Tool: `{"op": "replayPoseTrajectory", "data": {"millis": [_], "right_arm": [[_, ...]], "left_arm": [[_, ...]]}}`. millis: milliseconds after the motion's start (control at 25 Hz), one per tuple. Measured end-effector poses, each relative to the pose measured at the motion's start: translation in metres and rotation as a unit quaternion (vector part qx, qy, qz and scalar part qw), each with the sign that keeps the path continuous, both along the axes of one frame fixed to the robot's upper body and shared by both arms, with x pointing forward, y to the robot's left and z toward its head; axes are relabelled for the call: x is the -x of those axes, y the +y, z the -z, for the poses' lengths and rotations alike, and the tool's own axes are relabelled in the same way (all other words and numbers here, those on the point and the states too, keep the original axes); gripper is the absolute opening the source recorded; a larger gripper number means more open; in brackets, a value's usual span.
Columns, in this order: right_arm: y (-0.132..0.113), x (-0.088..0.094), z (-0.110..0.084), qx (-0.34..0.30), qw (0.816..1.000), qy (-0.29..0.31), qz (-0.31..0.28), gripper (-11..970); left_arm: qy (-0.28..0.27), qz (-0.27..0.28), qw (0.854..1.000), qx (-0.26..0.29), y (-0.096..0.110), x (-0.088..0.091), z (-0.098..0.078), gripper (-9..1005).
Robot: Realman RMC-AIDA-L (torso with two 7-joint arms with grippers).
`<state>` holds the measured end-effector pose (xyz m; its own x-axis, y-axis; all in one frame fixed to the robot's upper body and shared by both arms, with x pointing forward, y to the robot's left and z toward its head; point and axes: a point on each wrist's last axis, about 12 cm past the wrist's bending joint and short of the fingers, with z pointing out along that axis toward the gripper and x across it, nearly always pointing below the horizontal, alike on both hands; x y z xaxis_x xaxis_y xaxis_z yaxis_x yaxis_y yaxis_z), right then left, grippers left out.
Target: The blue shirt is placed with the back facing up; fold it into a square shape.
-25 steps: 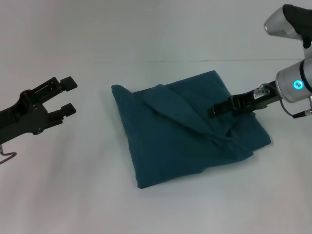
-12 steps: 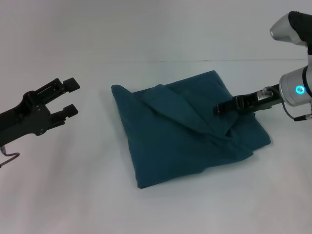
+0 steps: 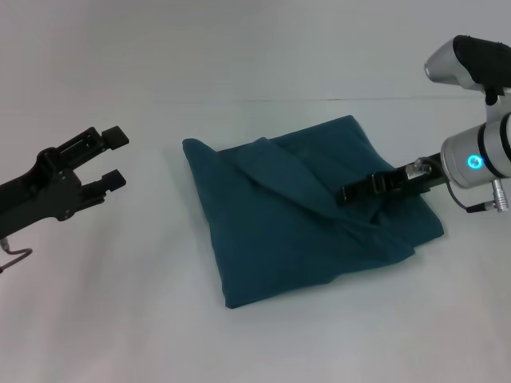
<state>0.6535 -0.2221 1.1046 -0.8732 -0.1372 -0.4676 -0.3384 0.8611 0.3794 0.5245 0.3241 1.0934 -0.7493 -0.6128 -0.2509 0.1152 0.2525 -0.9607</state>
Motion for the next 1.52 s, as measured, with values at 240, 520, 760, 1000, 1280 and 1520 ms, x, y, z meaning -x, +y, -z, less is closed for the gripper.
{"op": "replayPoseTrajectory", "data": {"millis": [240,520,760,1000,1280,1520], "right_arm": [[0.004,0.005,0.005,-0.007,1.000,0.017,-0.002,803],[0.018,0.009,0.009,-0.015,0.999,0.024,-0.018,799],[0.020,0.009,0.003,-0.048,0.998,0.019,-0.024,796],[0.014,0.010,-0.002,-0.086,0.996,0.009,-0.025,792],[0.024,0.014,0.000,-0.070,0.996,0.016,-0.060,789],[0.031,0.014,-0.001,-0.049,0.995,0.017,-0.080,785]], "left_arm": [[0.001,-0.003,1.000,-0.003,0.000,-0.001,0.001,939],[0.002,0.001,1.000,0.002,-0.003,-0.002,0.004,938],[0.001,0.000,1.000,0.004,-0.003,-0.002,0.004,938],[0.000,-0.001,1.000,0.006,-0.003,-0.002,0.004,938],[0.000,-0.005,1.000,0.003,-0.003,-0.004,0.004,938],[0.001,-0.005,1.000,0.004,-0.003,-0.004,0.004,939]]}}
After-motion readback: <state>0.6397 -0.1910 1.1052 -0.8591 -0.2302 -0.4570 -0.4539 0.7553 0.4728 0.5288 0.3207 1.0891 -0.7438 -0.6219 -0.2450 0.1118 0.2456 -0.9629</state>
